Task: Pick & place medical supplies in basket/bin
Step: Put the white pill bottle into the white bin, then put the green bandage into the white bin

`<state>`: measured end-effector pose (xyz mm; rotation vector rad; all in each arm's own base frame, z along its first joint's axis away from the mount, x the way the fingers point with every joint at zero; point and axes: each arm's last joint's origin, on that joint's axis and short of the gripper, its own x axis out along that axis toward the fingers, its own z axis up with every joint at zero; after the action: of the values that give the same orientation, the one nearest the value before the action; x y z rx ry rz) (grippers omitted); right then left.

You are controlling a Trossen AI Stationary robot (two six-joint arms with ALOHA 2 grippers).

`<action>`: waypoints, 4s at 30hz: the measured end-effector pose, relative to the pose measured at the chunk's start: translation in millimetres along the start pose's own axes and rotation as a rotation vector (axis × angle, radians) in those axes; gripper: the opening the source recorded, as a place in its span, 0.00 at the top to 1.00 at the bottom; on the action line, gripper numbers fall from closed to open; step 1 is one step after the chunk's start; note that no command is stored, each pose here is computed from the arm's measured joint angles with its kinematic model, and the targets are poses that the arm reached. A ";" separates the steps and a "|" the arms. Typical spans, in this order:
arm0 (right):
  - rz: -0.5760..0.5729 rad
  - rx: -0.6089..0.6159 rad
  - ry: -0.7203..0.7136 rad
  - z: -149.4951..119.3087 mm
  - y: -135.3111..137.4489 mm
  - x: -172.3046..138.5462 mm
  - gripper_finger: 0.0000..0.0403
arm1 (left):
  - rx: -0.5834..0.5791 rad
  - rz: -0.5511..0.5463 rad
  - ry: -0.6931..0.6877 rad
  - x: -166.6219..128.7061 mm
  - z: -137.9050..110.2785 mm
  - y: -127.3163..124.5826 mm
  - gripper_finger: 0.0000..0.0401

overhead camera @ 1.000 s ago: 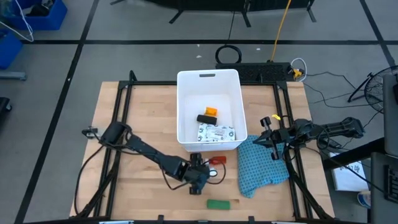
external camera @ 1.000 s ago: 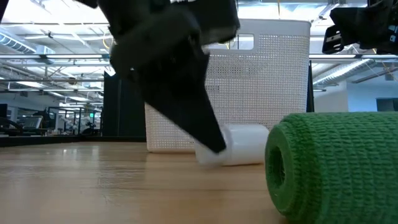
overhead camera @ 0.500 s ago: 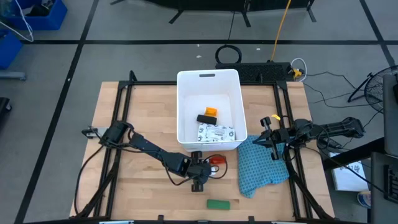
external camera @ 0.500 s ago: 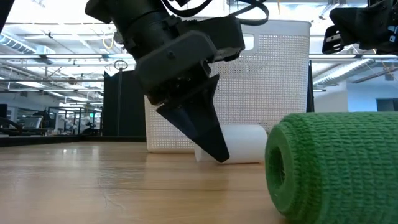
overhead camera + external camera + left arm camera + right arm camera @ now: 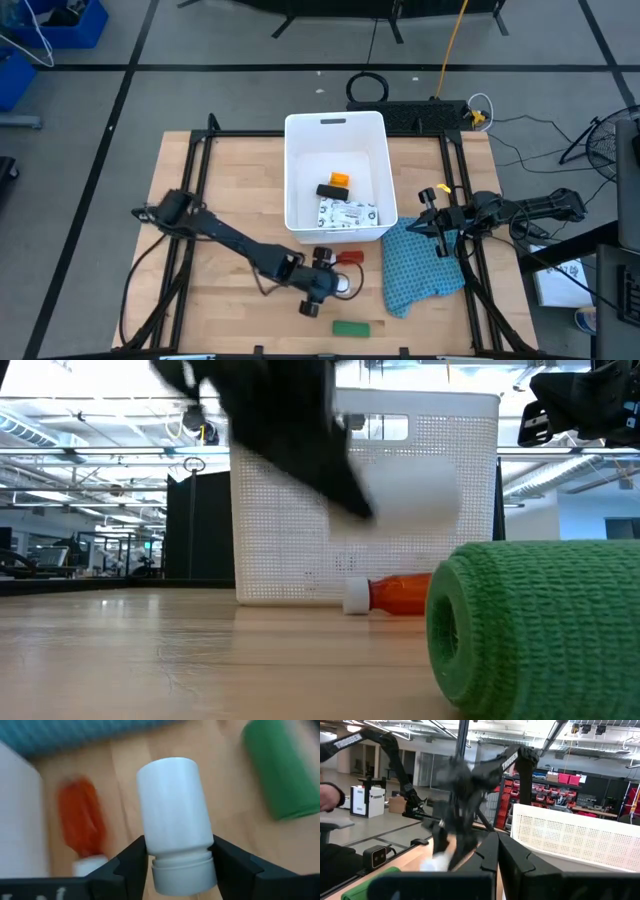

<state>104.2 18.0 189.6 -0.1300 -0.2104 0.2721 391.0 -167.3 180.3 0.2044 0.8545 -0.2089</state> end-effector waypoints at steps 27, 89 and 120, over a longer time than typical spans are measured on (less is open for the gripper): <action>0.005 -0.017 0.018 -1.8 0.3 0.3 1.00 | -0.089 0.302 -0.849 -216.9 -160.1 64.3 0.55; 0.007 -0.081 0.056 -5.5 0.4 0.1 1.00 | -0.497 0.048 -0.023 0.3 -29.1 270.0 0.33; 0.005 -0.044 0.041 -4.0 0.2 0.2 1.00 | -0.182 0.317 -0.458 -237.1 -109.1 93.9 0.97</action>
<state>105.2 17.8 185.7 -0.1792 -0.1759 0.2695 185.4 -25.0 300.3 0.1120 0.3745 0.1180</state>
